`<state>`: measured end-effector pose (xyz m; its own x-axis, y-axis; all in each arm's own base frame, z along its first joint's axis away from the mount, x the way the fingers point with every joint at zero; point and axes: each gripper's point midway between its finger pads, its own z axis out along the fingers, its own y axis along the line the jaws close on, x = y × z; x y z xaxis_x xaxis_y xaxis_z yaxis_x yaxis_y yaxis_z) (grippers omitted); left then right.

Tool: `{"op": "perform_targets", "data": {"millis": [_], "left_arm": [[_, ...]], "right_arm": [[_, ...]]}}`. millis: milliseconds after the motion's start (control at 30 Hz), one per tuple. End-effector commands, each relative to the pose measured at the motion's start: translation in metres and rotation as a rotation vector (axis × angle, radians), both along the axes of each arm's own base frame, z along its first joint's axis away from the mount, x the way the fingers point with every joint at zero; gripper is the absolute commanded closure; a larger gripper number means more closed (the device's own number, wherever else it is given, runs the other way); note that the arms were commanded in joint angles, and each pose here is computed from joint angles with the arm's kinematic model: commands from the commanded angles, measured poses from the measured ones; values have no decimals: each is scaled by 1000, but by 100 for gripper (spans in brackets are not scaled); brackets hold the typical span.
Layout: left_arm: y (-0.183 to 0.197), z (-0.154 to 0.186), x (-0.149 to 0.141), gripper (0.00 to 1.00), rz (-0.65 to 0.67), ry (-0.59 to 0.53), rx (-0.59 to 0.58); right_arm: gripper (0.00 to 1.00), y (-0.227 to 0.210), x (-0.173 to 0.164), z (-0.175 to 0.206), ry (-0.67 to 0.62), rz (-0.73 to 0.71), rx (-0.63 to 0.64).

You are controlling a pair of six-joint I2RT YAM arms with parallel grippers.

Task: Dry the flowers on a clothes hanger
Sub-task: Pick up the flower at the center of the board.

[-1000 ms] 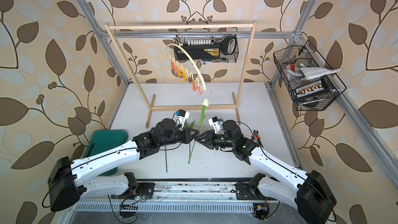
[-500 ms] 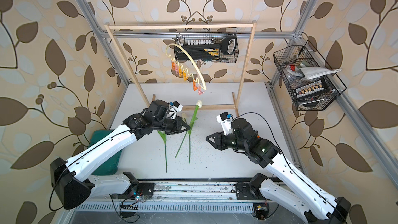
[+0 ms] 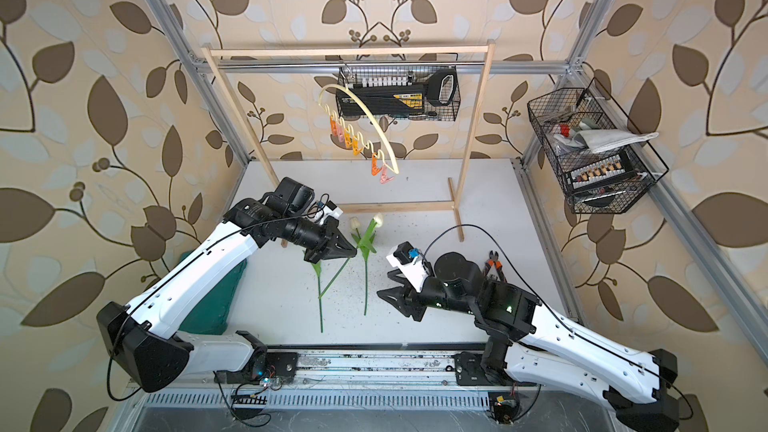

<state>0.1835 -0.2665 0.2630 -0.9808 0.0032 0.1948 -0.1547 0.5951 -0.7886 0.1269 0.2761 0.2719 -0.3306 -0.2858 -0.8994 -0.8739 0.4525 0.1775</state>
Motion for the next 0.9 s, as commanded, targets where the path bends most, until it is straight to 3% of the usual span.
{"op": "perform_targets", "data": {"millis": [0,167,300,867], "left_arm": [[-2,9,-16,100,-30,149,-26],[-5,16,-20,100,-52,191,-53],[-5,16,-25,100,-46,233,-54],[-5,23,-26,100,-55,213,-77]], "right_arm": [[52,15,5,35,-254,-4,13],[54,42,3,41,-407,7,-49],[58,49,6,54,-465,2,-27],[64,65,14,38,-500,18,-118]]}}
